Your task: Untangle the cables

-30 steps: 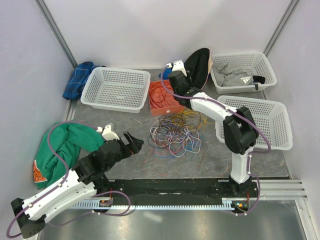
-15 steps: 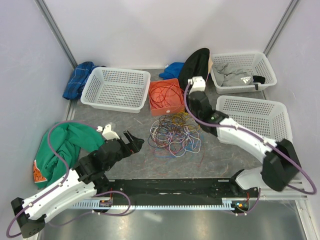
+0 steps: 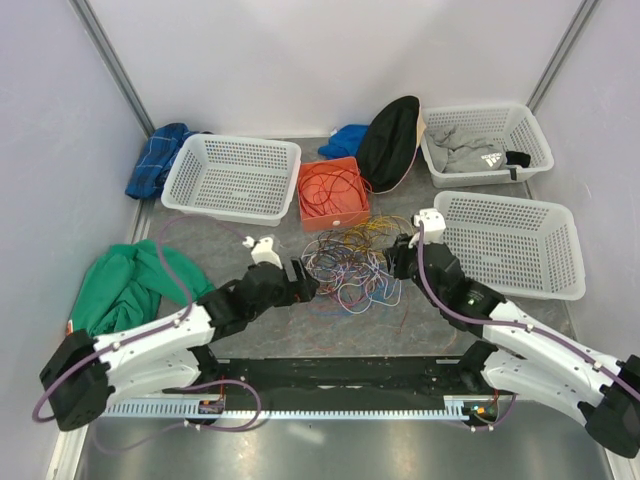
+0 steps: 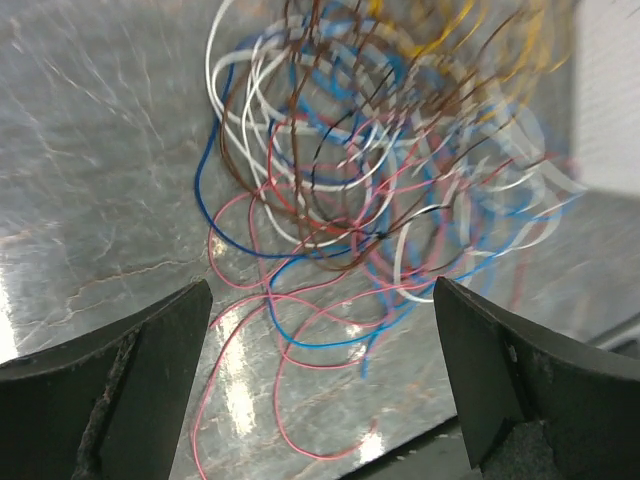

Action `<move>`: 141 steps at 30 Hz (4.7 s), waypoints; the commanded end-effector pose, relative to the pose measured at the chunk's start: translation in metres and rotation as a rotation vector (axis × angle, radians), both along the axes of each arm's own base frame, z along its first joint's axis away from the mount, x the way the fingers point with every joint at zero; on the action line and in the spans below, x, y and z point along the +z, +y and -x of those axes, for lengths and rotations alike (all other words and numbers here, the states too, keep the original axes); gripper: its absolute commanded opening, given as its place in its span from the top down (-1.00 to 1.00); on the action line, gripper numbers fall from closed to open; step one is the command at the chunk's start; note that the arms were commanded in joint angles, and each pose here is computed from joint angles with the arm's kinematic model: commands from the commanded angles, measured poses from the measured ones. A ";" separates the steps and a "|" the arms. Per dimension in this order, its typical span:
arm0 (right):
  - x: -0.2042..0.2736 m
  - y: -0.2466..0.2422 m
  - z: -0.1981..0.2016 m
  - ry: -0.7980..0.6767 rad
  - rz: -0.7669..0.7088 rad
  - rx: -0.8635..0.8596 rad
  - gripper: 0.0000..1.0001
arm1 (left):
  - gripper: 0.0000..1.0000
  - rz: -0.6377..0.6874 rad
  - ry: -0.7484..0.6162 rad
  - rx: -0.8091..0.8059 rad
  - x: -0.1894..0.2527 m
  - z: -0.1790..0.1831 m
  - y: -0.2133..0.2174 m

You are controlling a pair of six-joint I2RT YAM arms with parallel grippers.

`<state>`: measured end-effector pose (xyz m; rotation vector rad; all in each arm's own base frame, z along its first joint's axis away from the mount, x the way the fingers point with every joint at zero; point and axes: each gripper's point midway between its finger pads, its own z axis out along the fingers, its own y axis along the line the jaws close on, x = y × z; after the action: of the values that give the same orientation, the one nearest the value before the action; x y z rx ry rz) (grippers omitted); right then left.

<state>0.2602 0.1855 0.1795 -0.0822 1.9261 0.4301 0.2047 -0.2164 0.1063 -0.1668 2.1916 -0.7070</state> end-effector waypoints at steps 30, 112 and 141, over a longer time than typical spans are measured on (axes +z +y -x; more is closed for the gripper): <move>-0.020 -0.018 0.024 0.032 -0.015 -0.002 0.21 | -0.61 -0.456 -0.045 -0.065 -0.085 -0.045 -0.075; 0.153 0.120 0.059 -0.120 -0.115 0.461 1.00 | -0.29 0.146 -0.236 0.299 0.076 0.015 0.079; 0.149 0.099 0.115 -0.056 -0.259 0.631 1.00 | -0.64 0.195 -0.775 -0.055 0.199 -0.018 -0.031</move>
<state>0.1509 0.2862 0.3194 -0.5397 1.7731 1.0374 0.2214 -0.2368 0.2694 0.0177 1.5031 -0.8212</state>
